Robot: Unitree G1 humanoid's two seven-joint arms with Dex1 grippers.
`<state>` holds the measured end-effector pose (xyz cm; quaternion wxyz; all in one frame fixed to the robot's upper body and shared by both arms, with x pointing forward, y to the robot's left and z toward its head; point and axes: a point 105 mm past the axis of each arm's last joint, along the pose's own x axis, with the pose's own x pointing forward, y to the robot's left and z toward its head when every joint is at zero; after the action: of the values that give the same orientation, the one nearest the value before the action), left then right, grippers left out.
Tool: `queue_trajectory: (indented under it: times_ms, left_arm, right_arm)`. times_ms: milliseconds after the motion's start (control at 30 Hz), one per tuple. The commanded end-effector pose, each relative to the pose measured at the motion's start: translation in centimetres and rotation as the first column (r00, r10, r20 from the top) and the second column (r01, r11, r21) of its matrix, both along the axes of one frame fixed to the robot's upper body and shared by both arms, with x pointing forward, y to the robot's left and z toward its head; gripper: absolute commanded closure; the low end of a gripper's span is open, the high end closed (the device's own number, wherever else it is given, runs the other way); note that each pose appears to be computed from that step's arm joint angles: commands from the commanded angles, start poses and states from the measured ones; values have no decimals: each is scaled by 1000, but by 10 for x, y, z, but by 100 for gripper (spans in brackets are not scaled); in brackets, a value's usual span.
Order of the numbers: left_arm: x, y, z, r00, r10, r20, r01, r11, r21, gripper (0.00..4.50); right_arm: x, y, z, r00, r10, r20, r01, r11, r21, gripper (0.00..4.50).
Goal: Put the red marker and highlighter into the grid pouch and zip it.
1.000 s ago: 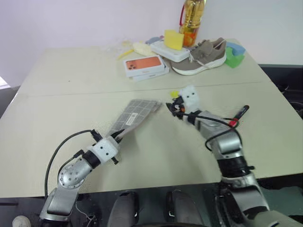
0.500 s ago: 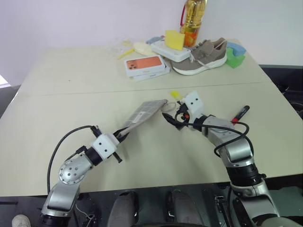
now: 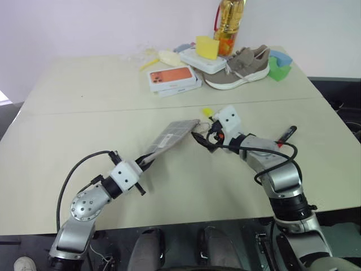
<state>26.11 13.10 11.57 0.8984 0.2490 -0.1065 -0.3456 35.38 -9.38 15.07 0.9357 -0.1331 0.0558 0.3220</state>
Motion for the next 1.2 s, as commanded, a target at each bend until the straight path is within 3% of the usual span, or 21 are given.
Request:
queue_trajectory:
  times_ms: [33,100,167,333,400,933,1200]
  left_arm:
    - [-2,-5,9,999,-33,42,34,999,-7,450]
    - [-2,-6,9,998,-35,44,35,999,-7,450]
    - [-2,-6,9,998,-36,46,36,999,-7,450]
    - [-4,-6,9,998,-36,47,37,999,-8,450]
    - [-4,-5,8,998,-35,45,36,999,-10,450]
    - [13,-18,8,998,-22,50,24,999,-41,450]
    - [30,-36,10,997,-31,68,35,998,-59,450]
  right_arm:
    - [2,3,15,999,7,47,-8,1000,14,1]
    - [3,3,13,999,3,42,-3,1000,11,1]
    - [4,2,11,1000,1,30,-1,1000,13,83]
    - [4,2,9,1000,2,25,-2,1000,4,358]
    - [2,3,9,999,16,34,-16,1000,-4,444]
    - [-29,44,12,962,252,105,-225,950,-215,444]
    - [-56,78,18,904,410,120,-366,888,-277,444]
